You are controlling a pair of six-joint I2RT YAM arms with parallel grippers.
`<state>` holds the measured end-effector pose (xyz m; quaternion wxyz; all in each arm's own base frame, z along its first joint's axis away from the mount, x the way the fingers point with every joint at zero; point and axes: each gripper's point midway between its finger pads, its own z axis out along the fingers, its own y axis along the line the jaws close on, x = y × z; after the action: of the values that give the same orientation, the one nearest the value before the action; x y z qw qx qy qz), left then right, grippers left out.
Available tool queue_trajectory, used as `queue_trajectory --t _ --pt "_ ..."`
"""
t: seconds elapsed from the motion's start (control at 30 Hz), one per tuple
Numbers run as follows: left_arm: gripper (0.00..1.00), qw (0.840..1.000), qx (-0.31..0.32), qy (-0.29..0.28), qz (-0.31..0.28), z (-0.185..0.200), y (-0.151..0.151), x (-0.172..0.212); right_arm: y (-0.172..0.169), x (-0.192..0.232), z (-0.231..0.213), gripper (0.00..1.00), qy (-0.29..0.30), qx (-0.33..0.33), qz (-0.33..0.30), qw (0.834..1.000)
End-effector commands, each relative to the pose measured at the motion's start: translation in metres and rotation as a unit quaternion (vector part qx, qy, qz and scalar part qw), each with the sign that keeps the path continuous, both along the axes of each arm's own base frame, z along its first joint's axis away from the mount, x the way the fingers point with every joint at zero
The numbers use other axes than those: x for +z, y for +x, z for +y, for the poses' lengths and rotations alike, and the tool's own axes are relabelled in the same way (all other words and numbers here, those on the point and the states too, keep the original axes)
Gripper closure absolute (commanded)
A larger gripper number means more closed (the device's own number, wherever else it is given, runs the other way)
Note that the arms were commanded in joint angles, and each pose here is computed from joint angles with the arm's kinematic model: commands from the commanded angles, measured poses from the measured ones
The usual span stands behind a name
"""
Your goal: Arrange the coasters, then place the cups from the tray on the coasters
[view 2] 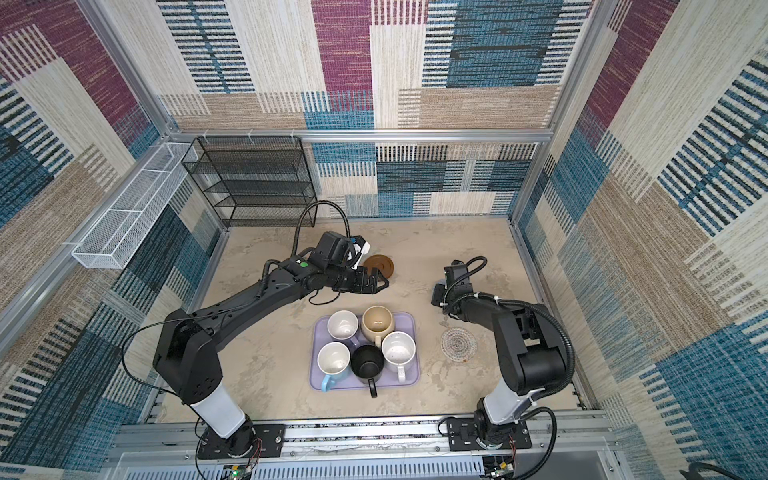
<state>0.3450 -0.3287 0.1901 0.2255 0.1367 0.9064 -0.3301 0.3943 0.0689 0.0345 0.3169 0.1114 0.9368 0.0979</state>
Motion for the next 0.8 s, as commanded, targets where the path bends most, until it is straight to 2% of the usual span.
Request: queue_trajectory --t 0.0,0.2,0.43,0.6,0.77 --pt "0.03 1.000 0.005 -0.011 -0.010 0.005 0.011 0.001 0.002 -0.010 0.008 0.50 0.007 0.016 0.020 1.000" --pt "0.03 1.000 0.020 -0.022 -0.004 0.016 0.022 -0.004 0.028 -0.015 0.022 0.51 0.007 0.039 0.028 0.999" --pt "0.03 0.999 0.034 -0.030 0.000 0.023 0.033 -0.009 0.059 -0.022 0.061 0.51 -0.003 0.088 0.041 0.995" --pt "0.03 0.999 0.039 -0.033 0.006 0.025 0.036 -0.014 0.072 -0.022 0.081 0.51 -0.004 0.105 0.041 0.994" --pt "0.03 0.999 0.039 -0.034 0.010 0.026 0.037 -0.016 0.075 -0.026 0.083 0.51 -0.010 0.104 0.047 0.993"
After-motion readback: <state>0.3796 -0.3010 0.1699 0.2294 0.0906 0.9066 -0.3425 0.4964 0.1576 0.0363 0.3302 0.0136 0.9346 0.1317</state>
